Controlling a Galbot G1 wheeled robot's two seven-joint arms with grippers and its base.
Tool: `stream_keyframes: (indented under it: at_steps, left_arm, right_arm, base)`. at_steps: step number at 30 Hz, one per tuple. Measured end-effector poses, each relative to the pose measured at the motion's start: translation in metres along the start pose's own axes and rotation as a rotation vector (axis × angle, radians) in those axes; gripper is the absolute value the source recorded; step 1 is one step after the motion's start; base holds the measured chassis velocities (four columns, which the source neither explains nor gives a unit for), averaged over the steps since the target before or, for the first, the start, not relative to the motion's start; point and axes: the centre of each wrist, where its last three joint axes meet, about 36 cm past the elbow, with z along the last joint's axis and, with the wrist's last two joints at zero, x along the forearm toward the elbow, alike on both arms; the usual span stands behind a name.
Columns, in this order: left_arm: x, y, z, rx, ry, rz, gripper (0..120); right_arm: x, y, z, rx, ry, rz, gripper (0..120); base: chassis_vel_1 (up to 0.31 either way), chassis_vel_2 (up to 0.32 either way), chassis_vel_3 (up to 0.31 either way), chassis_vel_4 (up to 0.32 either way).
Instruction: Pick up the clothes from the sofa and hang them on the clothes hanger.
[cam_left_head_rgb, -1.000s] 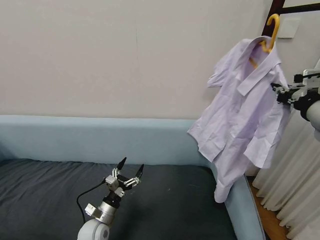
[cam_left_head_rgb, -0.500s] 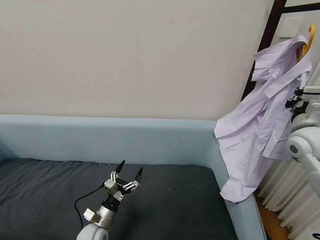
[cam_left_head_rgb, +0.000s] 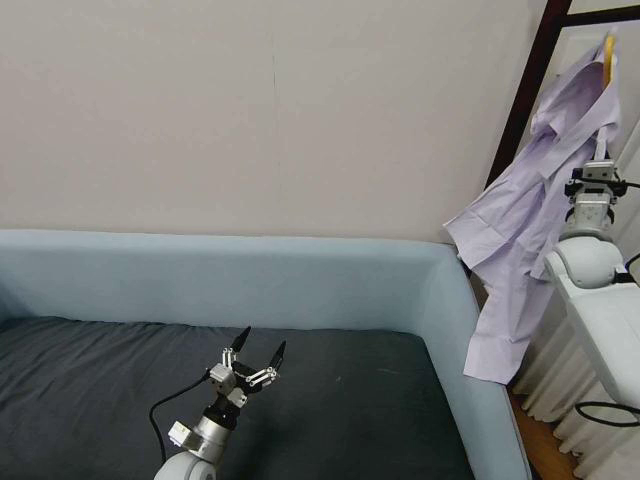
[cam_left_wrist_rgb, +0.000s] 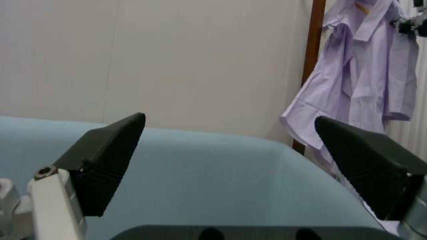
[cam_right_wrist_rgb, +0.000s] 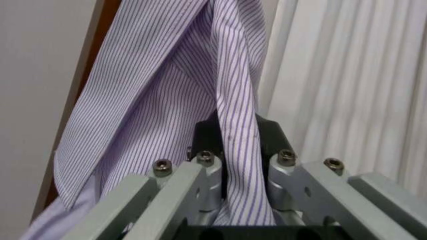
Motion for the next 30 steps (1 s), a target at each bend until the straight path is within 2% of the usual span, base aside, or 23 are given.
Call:
stream_keyframes:
  at_steps: [13,26,30]
  left_arm:
    - [0.003,0.002,-0.009,-0.014,-0.024,-0.011,100]
    - [0.001,-0.003,-0.007,-0.007,-0.041,-0.015,100]
    - [0.000,-0.003,-0.009,-0.011,-0.047,-0.015,100]
  right_arm:
    - [-0.061,0.012,-0.037,-0.002,0.092,0.040,6]
    - [-0.079,0.027,-0.074,-0.016,0.091,0.047,6]
    - [-0.085,0.035,-0.094,-0.076,0.145,0.041,6]
  base:
    - [0.000,0.000,0.000,0.000]
    - [0.000,0.000,0.000,0.000]
    - [0.000,0.000,0.000,0.000]
